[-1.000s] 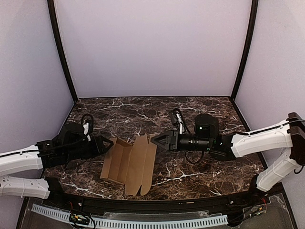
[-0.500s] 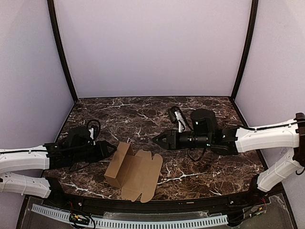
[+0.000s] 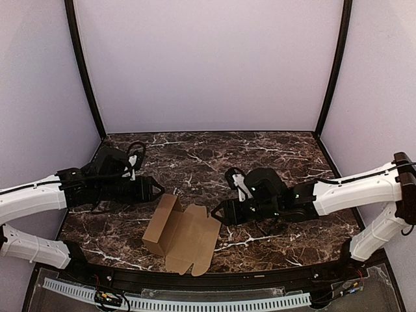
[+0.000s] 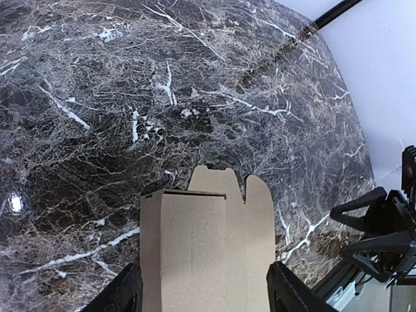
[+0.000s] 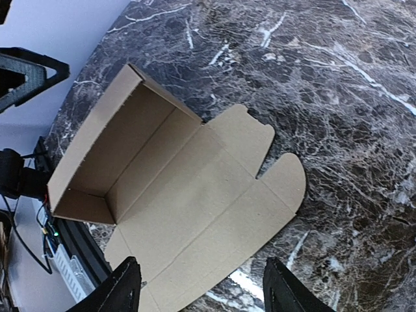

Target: Fold the paper box

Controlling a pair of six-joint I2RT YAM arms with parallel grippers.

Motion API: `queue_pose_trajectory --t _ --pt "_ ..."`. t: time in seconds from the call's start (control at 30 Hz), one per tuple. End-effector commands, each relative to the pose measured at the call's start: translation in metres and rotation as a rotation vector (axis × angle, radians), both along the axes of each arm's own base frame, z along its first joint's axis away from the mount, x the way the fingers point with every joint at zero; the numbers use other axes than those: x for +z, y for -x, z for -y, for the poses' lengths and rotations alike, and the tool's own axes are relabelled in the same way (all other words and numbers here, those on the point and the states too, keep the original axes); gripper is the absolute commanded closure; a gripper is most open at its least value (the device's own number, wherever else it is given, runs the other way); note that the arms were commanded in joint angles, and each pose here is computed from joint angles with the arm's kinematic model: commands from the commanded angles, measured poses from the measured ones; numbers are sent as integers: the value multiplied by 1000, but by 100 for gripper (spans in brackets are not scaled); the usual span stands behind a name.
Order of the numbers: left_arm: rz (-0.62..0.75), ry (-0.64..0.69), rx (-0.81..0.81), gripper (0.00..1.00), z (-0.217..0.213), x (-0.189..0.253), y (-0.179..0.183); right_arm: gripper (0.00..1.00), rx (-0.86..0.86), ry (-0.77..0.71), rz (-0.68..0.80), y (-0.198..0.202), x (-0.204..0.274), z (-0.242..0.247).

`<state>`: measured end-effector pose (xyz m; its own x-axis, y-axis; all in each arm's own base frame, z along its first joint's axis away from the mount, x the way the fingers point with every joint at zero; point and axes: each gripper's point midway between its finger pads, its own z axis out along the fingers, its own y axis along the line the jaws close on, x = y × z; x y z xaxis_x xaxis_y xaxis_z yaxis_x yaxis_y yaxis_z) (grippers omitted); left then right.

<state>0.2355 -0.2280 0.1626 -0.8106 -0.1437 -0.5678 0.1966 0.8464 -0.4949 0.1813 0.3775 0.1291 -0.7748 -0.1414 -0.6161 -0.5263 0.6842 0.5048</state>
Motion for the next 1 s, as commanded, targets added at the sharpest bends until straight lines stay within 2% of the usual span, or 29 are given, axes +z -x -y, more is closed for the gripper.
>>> queue_pose_trajectory --t 0.0,0.1,0.3,0.57,0.77,0.97 --pt "-89 -180 -88 34 -10 -12 19 35 -70 122 40 -8 -21 20" --pt "-76 -304 -110 32 -6 -6 23 33 -94 159 49 -10 -31 29" --pt "-58 -644 -106 31 -5 0 29 31 -124 214 64 -12 -47 45" --pt "-64 -945 -54 35 4 -12 22 29 -190 272 89 -12 -66 83" --pt "-77 -1065 -64 40 15 -17 20 28 -206 245 75 -7 -76 100" --pt "-88 -1087 -88 44 34 -19 24 28 -201 215 70 -2 -80 106"
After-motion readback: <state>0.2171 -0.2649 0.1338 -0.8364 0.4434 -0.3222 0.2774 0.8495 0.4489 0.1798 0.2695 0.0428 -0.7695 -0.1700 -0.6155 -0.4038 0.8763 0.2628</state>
